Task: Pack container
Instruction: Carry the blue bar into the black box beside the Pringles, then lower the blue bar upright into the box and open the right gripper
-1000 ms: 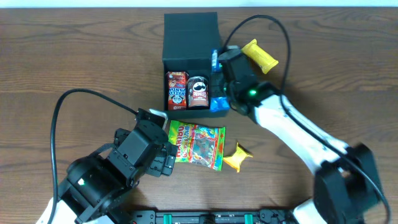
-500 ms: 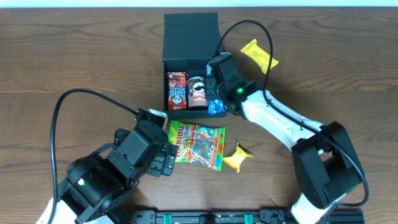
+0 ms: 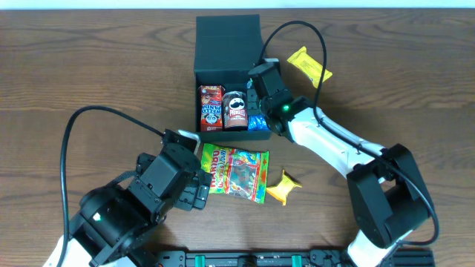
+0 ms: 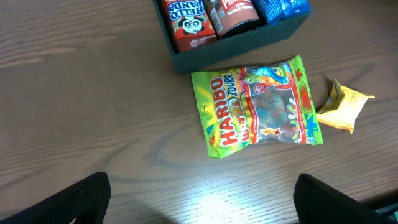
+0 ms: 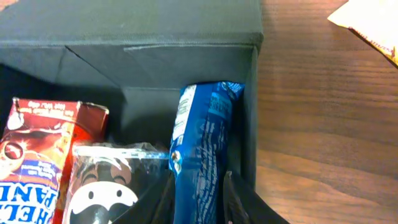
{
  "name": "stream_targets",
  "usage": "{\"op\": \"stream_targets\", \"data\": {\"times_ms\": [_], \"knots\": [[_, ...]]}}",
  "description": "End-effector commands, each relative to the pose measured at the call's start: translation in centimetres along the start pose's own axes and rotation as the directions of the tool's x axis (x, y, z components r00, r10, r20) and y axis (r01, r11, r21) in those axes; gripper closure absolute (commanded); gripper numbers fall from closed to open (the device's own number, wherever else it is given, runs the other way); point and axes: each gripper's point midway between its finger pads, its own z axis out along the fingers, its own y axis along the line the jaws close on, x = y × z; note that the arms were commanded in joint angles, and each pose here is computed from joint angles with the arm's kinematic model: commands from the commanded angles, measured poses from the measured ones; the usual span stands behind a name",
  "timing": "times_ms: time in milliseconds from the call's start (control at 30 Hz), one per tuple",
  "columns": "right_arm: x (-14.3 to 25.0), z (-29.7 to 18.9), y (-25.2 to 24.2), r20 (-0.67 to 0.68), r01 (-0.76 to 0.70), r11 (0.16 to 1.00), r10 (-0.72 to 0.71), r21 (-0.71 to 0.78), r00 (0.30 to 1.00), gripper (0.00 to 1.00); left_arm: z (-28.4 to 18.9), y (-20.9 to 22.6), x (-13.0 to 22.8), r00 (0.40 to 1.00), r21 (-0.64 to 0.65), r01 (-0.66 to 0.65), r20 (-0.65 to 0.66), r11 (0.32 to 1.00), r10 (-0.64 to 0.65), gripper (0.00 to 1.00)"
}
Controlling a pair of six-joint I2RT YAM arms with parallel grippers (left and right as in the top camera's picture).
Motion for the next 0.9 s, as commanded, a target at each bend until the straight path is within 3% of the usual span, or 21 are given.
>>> {"op": "stream_targets", "data": {"times_ms": [0, 167, 367, 467, 867], "knots": [[-0.3, 0.5, 0.2, 0.012, -0.019, 1.0, 0.019, 0.012, 1.0, 0.76, 0.1, 0.3, -0.1, 1.0, -0.019, -0.008, 0.003, 1.0, 0.009, 0.05], [-0.4, -2.5, 1.3, -0.005, 0.011, 1.0, -0.011, -0.002, 1.0, 0.85, 0.1, 0.3, -0.1, 1.0, -0.019, -0.008, 0.003, 1.0, 0.009, 0.05], [3.6, -4.6, 0.8, -0.165, 0.064, 0.998, -0.058, 0.03, 0.984, 0.92, 0.1, 0.3, -0.1, 1.0, -0.019, -0.008, 0.003, 1.0, 0.009, 0.05], [5.3, -4.7, 1.0, -0.231, 0.016, 1.0, -0.013, 0.014, 0.973, 0.95, 0.1, 0.3, -0.1, 1.0, -0.019, -0.008, 0.003, 1.0, 0.009, 0.05], [5.6, -3.2, 0.3, -0.212, 0.012, 0.998, 0.001, 0.057, 0.977, 0.98, 0.1, 0.3, -0.1, 1.0, -0.019, -0.008, 0.003, 1.0, 0.009, 0.05]]}}
